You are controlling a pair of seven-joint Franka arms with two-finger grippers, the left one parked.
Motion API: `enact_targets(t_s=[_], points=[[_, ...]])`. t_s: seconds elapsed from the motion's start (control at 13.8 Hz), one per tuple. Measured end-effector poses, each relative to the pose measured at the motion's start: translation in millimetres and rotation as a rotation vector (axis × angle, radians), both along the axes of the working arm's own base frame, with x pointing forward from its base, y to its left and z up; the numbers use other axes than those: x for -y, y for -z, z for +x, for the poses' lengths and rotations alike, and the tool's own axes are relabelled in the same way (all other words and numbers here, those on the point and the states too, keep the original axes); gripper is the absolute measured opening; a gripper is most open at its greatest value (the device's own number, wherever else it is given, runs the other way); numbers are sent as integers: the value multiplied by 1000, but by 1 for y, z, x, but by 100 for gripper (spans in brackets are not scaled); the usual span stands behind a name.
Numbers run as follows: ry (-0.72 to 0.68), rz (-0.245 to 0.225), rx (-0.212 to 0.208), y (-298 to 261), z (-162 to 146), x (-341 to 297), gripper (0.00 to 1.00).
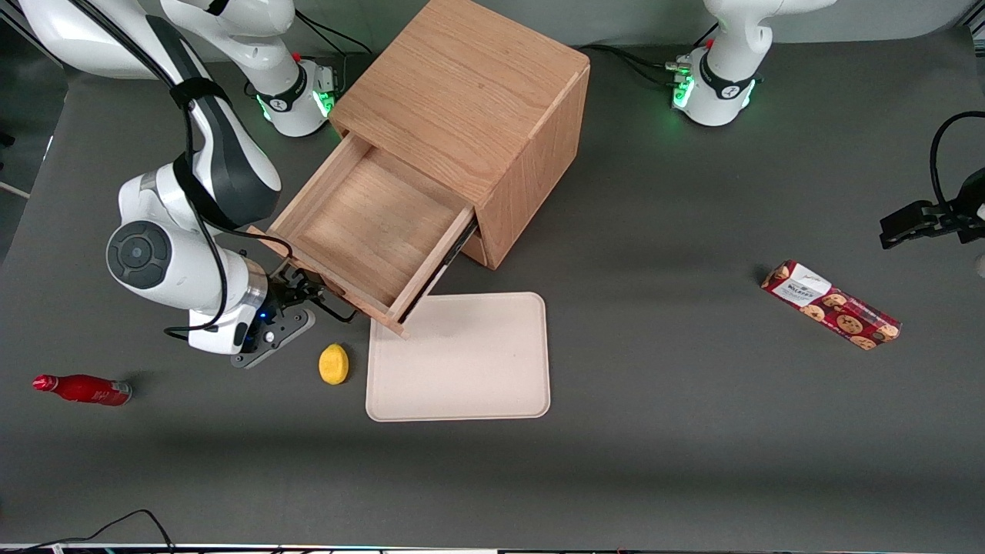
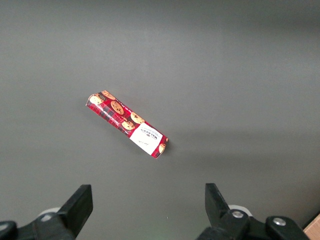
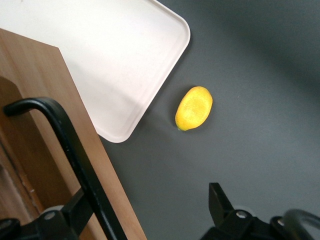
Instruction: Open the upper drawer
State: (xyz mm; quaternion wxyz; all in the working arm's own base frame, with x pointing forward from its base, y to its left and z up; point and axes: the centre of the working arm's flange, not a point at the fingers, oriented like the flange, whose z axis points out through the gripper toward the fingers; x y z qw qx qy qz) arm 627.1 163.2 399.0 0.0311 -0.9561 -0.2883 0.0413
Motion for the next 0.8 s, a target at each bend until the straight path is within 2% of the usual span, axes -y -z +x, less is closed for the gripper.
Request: enact_targets(t_s=[0.8], points=[[-1, 2, 1, 0, 10, 11, 100]])
